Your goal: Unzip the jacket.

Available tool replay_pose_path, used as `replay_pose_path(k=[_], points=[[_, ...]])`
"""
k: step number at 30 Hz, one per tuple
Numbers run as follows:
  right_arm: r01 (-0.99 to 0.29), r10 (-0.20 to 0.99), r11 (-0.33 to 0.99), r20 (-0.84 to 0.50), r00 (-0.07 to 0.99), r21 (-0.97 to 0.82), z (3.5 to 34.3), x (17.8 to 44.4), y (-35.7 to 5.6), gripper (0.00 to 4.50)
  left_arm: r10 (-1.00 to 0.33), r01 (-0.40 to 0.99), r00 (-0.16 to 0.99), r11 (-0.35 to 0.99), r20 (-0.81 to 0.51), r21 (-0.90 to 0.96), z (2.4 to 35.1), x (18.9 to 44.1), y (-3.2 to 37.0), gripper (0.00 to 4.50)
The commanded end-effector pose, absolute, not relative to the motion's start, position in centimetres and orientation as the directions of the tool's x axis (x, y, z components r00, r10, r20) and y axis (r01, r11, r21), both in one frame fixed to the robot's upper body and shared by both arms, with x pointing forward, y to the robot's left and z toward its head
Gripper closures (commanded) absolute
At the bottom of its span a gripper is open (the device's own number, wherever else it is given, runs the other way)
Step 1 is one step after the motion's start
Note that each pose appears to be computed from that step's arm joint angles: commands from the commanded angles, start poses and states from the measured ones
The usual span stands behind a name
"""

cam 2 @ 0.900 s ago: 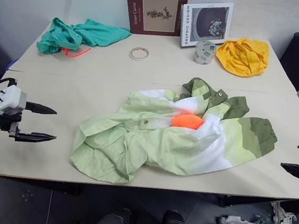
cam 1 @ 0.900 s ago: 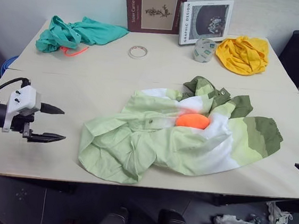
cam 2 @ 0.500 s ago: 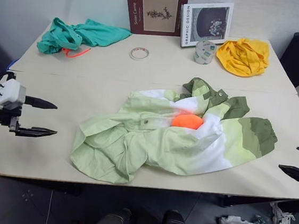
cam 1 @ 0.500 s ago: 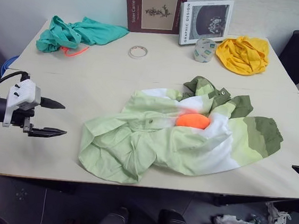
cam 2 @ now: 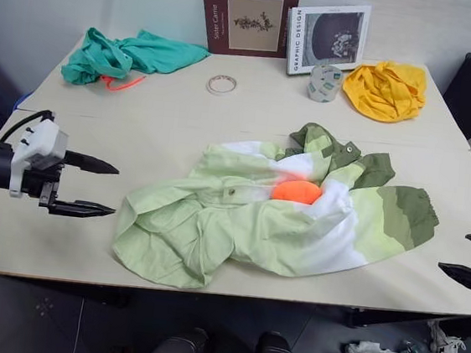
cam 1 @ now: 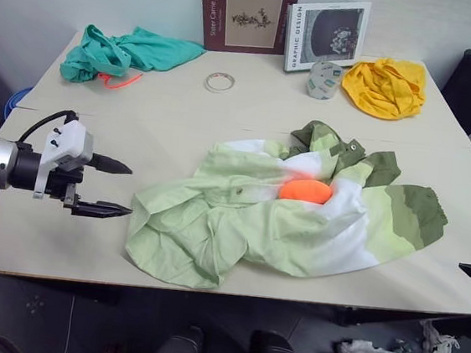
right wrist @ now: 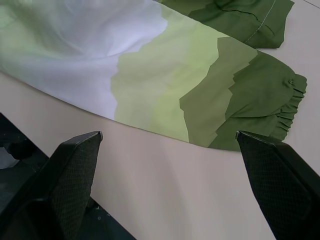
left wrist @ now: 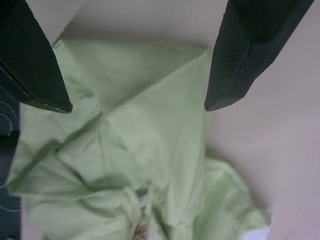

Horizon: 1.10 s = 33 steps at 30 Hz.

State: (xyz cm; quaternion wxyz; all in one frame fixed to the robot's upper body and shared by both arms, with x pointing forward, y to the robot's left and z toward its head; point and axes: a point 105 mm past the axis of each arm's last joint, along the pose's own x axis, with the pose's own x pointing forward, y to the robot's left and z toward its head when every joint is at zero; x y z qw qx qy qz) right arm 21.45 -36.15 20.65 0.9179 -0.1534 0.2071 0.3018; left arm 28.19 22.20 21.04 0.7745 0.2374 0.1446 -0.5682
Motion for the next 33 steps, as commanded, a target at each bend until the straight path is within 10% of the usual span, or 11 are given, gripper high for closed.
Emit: replay_pose_path(k=[1, 10, 19, 27, 33], points=[[-0.715, 0.54, 0.666, -0.523, 0.659, -0.213, 21.6, 22.2, -33.5, 0.04, -0.875, 0.977, 0.128, 0.031, -0.466, 0.21, 21.9, 27.3, 16.7, 0.04], [-0.825, 0.431, 0.337, -0.705, 0.563, -0.453, 16.9, 25.5, -30.6, 0.04, -0.85, 0.937, -0.135, -0.276, -0.509, 0.213, 18.8, 27.1, 6.8, 0.04], [-0.8, 0.289, 0.118, -0.751, 0.594, -0.588, 15.4, 29.0, -31.9, 0.04, -0.733, 0.891, -0.036, -0.331, -0.68, 0.31, 13.8, 29.1, 4.3, 0.04], [-0.805, 0.291, 0.106, -0.755, 0.587, -0.584, 14.2, 31.2, -31.8, 0.0, -0.71, 0.895, -0.018, -0.326, -0.704, 0.306, 13.0, 29.3, 6.0, 2.24], [-0.828, 0.315, 0.123, -0.769, 0.556, -0.547, 13.4, 31.4, -31.7, 1.71, -0.721, 0.904, -0.021, -0.31, -0.693, 0.296, 13.3, 28.9, 6.3, 4.22]])
